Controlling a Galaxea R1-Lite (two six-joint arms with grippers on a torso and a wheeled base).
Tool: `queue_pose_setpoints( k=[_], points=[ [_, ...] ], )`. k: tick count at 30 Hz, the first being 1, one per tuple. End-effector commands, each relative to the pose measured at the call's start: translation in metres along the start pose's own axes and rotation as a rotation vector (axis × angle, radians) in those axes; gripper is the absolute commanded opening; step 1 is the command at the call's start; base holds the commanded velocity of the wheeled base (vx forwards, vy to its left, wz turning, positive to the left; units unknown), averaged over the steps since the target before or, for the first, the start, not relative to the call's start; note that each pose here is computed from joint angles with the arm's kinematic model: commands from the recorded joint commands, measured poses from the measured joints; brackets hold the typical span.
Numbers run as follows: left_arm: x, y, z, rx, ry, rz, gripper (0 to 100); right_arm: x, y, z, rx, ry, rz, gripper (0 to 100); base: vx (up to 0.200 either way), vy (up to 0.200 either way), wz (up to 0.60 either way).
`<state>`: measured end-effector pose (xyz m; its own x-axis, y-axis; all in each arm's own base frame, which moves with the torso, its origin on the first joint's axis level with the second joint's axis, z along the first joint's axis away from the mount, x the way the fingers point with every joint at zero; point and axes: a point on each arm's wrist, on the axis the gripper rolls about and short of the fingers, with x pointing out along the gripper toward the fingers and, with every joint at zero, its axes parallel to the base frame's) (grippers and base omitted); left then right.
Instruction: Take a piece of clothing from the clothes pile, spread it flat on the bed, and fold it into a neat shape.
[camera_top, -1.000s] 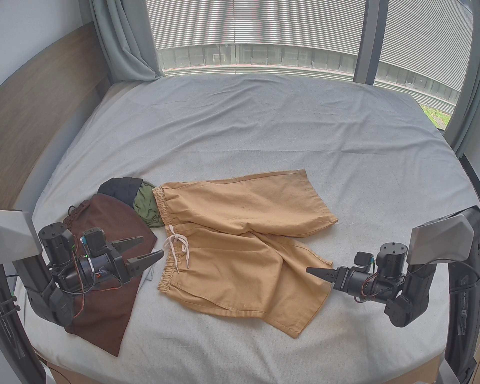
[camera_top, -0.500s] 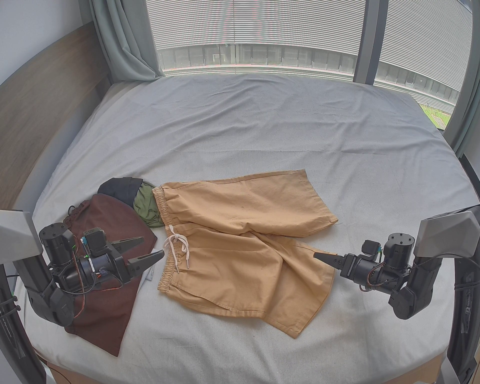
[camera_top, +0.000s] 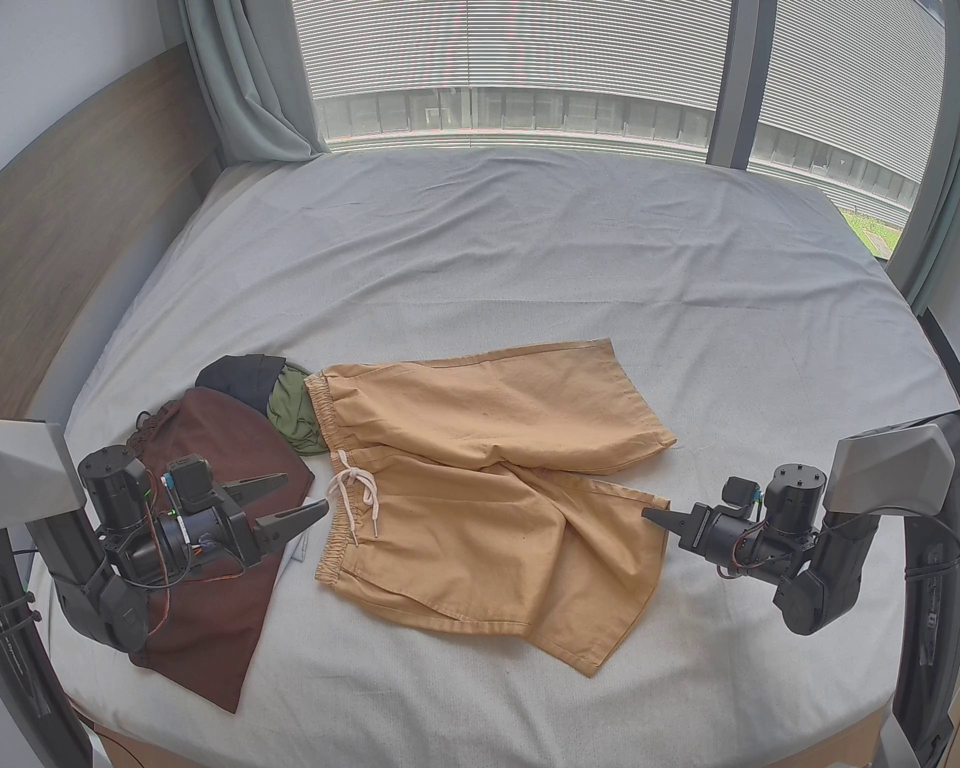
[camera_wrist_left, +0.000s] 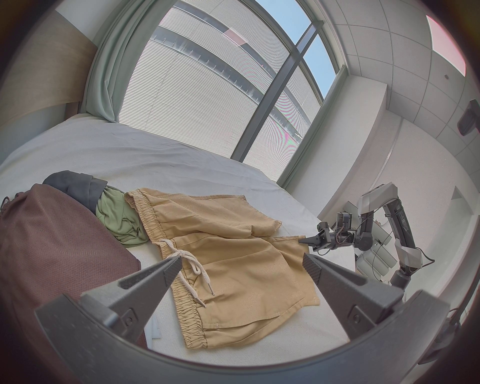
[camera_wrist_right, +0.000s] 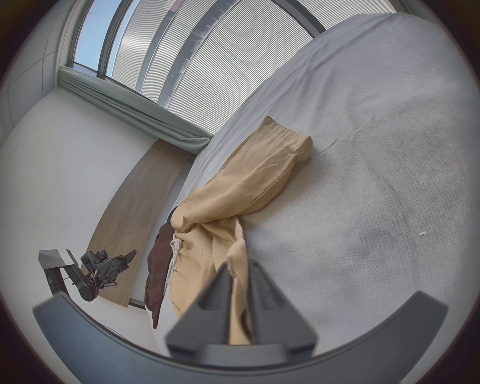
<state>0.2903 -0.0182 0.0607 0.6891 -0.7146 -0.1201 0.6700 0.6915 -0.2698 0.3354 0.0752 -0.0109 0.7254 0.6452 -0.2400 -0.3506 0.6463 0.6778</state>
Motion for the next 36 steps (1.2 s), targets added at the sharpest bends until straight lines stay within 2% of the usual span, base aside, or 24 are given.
queue_pose_setpoints(
  k=[1, 9, 18, 36],
  points=[
    [0.0, 0.0, -0.001, -0.002, 0.001, 0.0, 100, 0.002, -0.008, 0.0, 0.004, -0.006, -0.013, 0, 0.0, 0.0, 0.0],
    [0.0, 0.0, -0.001, -0.006, 0.002, -0.001, 100, 0.011, -0.013, 0.021, -0.028, -0.092, -0.01, 0, 0.0, 0.0, 0.0],
    [0.001, 0.002, -0.004, -0.017, 0.01, 0.002, 100, 0.02, -0.037, 0.036, -0.043, -0.168, -0.039, 0, 0.0, 0.0, 0.0],
    [0.003, 0.003, -0.004, -0.017, 0.009, 0.001, 100, 0.049, -0.043, 0.042, -0.08, -0.233, -0.02, 0, 0.0, 0.0, 0.0]
  ],
)
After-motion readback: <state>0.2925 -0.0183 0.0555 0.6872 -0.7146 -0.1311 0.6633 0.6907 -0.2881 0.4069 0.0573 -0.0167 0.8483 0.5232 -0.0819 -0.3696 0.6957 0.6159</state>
